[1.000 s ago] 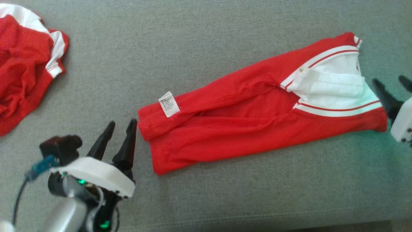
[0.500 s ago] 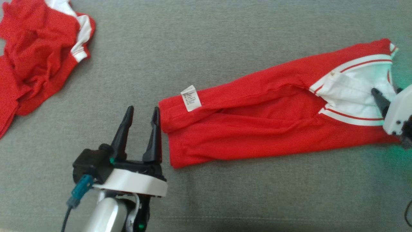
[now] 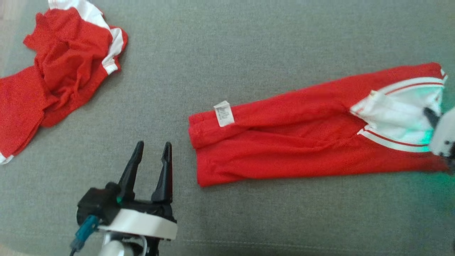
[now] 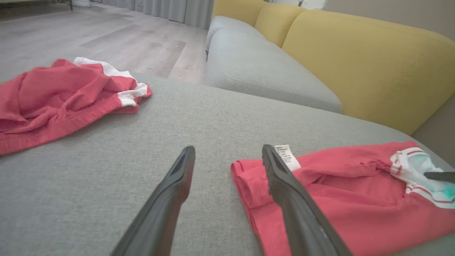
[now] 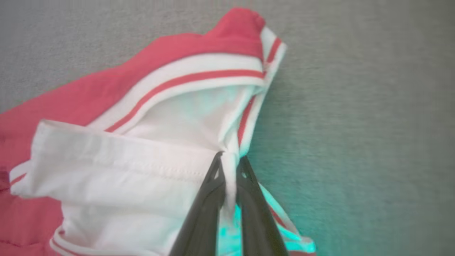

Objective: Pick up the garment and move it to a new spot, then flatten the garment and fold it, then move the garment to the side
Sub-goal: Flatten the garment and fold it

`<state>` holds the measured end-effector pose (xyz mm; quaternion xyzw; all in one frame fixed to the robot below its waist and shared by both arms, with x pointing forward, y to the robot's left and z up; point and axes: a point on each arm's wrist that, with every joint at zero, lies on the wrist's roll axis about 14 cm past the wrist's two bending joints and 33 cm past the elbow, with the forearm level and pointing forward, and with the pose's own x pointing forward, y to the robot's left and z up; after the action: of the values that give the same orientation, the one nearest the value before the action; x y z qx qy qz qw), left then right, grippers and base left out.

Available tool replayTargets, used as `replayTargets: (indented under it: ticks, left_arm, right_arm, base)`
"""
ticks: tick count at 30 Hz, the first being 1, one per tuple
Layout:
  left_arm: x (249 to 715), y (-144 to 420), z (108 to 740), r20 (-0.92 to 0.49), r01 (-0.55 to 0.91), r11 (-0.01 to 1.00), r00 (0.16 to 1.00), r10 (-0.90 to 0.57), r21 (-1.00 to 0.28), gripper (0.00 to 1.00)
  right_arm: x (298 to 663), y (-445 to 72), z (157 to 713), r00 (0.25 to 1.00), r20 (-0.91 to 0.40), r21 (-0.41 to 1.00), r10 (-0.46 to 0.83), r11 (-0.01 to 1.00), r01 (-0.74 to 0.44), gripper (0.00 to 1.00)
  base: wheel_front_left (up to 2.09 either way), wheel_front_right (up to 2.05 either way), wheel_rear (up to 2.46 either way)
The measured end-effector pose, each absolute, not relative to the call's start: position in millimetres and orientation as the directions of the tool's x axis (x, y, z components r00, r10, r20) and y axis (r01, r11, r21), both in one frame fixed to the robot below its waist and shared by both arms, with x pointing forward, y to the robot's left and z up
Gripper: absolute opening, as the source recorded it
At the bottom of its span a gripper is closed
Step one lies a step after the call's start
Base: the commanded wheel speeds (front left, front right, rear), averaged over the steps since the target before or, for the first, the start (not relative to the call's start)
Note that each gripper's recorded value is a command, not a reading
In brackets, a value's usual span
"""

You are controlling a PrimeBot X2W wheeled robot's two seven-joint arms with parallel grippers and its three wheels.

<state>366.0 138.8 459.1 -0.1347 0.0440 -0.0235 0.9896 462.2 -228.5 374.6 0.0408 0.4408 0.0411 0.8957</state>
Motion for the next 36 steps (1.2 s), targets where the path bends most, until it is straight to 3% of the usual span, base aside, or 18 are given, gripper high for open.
replayTargets:
  ticks: [8,13,21,28,36]
  left_arm:
    - [349.3,140.0,470.8,-0.056,0.021,0.953,0.998,-0.040,-0.303,1.00]
    - [343.4,141.5,476.8,-0.040,0.013,0.949,0.999,-0.027,-0.316,1.00]
    - [329.9,130.2,473.6,-0.058,0.025,0.936,0.997,-0.049,-0.351,1.00]
    - [330.7,127.3,467.6,-0.078,0.024,0.937,0.995,-0.055,-0.349,1.00]
    - [327.6,126.2,459.8,-0.103,0.020,0.938,0.993,-0.059,-0.345,1.00]
  right_arm:
    - [464.6,-336.7,445.0,0.735,-0.660,-0.053,-0.154,0.986,0.159,0.00]
    - [463.2,-346.9,470.7,0.767,-0.618,-0.060,-0.174,0.983,0.175,0.00]
    - [454.7,-253.1,487.0,0.805,-0.591,0.023,0.058,0.998,-0.055,0.00]
    - [423.7,-138.3,449.8,0.703,-0.633,0.181,0.326,0.944,-0.275,0.00]
    - [414.8,-63.0,435.8,0.641,-0.606,0.280,0.470,0.881,-0.381,0.00]
  base:
    - [0.00,0.00,0.00]
    - [0.00,0.00,0.00]
    - [0.00,0.00,0.00]
    - [0.00,0.00,0.00]
    - [0.00,0.00,0.00]
